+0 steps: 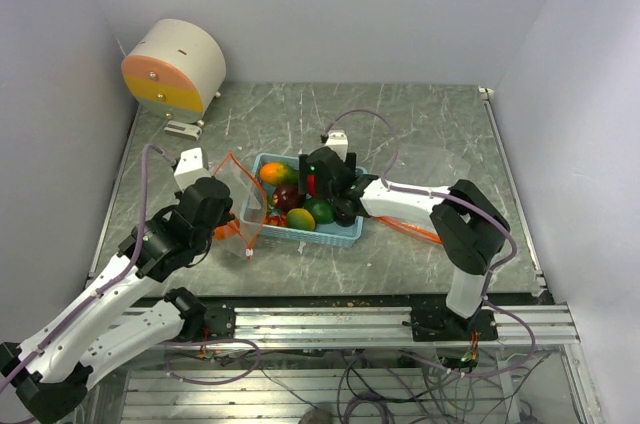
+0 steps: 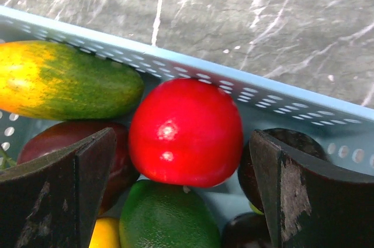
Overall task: Place the food in the zip-top bag and seal the zipper
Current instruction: Pick up the fake vegetable from the bin, then place the fake vegetable in the zipper food storage bag.
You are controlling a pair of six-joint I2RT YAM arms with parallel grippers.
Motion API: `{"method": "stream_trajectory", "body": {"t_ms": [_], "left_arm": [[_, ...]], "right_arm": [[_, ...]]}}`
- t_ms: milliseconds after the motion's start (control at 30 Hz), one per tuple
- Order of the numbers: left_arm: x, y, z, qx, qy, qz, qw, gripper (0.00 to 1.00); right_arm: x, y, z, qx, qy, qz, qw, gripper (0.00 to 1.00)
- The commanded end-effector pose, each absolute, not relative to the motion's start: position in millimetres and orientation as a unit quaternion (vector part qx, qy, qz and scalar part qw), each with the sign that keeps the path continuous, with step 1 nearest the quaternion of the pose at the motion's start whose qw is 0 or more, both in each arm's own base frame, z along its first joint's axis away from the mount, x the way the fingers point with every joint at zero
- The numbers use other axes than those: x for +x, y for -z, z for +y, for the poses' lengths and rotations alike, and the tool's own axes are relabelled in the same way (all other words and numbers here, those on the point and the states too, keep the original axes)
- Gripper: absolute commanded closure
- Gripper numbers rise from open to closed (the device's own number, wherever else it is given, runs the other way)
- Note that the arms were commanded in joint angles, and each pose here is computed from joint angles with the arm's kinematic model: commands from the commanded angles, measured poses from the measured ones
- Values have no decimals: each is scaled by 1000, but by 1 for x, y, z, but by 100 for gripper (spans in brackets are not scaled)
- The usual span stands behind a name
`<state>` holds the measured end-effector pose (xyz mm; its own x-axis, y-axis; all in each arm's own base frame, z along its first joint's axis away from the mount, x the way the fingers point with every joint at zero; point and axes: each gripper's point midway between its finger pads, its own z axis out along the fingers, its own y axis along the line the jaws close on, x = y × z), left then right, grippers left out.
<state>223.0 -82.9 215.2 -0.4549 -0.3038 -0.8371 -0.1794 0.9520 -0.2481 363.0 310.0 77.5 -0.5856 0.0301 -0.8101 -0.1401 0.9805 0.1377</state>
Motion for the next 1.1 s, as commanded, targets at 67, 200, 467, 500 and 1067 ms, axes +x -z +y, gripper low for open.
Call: {"method": "stream_trajectory", "body": {"t_ms": [67,200,467,500,1067], "left_arm": [[224,-221,-83,-145,69,844,512,93],[225,-220,-83,-143,66,846,509,93],[224,-222,-82,-146,68,844,511,93],[224,-222,-82,-146,68,844,511,93],[224,-216,-85,-147,73,846,507,93]], "right_arm": [[364,-65,321,-43,-100,890,442,4],[363,-52,318,-38,-88,897,431,8],[364,-54,316,-38,-84,896,435,22],[363,-57,315,-37,-85,894,438,24],[252,-254,371,-223,-454,690,518,32]]}}
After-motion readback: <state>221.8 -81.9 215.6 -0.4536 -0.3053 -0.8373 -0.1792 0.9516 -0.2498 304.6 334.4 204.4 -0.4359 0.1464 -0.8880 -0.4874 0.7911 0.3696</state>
